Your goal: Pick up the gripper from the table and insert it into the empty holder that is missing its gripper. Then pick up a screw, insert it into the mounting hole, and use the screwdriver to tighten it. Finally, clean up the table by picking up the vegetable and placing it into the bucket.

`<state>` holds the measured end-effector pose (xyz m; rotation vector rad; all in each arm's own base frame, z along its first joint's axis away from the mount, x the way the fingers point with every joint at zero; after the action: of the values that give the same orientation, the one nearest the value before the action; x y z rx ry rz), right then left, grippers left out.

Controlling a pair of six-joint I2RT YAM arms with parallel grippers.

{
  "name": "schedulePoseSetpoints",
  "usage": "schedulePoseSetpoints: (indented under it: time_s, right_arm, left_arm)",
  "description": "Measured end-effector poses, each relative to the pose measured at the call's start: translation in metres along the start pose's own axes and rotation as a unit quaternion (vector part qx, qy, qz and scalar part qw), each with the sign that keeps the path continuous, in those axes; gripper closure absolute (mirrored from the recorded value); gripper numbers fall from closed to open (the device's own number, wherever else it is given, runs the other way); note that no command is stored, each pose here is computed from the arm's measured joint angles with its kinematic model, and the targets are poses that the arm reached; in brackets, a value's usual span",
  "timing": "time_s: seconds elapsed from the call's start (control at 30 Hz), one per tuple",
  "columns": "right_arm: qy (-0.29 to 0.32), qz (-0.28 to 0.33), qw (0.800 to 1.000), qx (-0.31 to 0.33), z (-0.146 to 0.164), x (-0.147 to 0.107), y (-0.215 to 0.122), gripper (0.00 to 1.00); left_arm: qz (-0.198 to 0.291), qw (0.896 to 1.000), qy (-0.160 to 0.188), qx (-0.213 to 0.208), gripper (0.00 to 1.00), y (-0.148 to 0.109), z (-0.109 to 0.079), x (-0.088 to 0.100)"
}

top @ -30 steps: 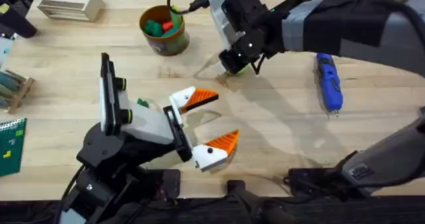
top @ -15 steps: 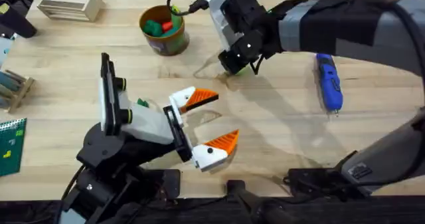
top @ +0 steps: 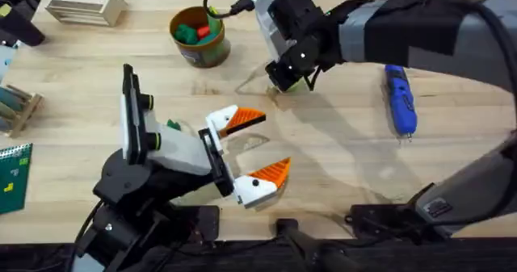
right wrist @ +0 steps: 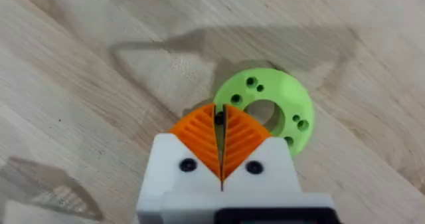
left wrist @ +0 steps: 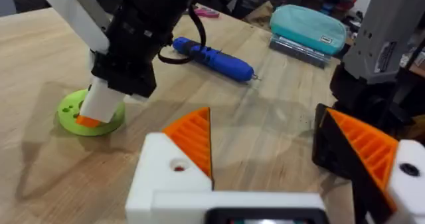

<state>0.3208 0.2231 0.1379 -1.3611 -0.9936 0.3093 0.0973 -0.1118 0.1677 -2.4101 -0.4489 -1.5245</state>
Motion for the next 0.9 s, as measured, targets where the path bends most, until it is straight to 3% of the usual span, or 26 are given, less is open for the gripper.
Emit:
schedulePoseSetpoints:
  time_s: [0.3, 0.47, 0.5, 0.7, 0.9]
  right_arm:
    - [0.002, 0.009, 1.0, 0.001, 0.0, -0.004, -0.02, 0.994]
    - [0.002, -0.027, 1.0, -0.006, -0.001, 0.0, -0.058, 0.994]
    - [0.002, -0.045, 0.999, -0.011, -0.001, 0.001, -0.079, 0.994]
    - [-0.002, -0.002, 1.0, 0.001, 0.001, -0.008, -0.107, 0.994]
    - [-0.015, -0.02, 0.999, 0.025, 0.004, 0.012, -0.145, 0.994]
  left_arm:
    - [0.0, 1.0, 0.0, 0.0, 0.014, 0.0, 0.0, 0.0]
    - [0.0, 1.0, 0.0, 0.0, 0.014, 0.0, 0.0, 0.0]
    - [0.0, 1.0, 0.0, 0.0, 0.014, 0.0, 0.0, 0.0]
    - [0.0, 1.0, 0.0, 0.0, 0.014, 0.0, 0.0, 0.0]
    - [0.0, 1.0, 0.0, 0.0, 0.014, 0.0, 0.0, 0.0]
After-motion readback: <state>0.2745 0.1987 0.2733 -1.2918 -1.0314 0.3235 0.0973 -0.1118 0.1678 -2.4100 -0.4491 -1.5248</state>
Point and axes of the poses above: each hand's point on the last joint's axis, 136 mm out from that joint toward the fingers, its own y axis out along the fingers, its own z axis along the line the jaws close on, x = y × z, the point moved 9 cm from there along -y, back along the fingers, and after that the axes turned 10 degrees about -y, right-handed, at the moved point
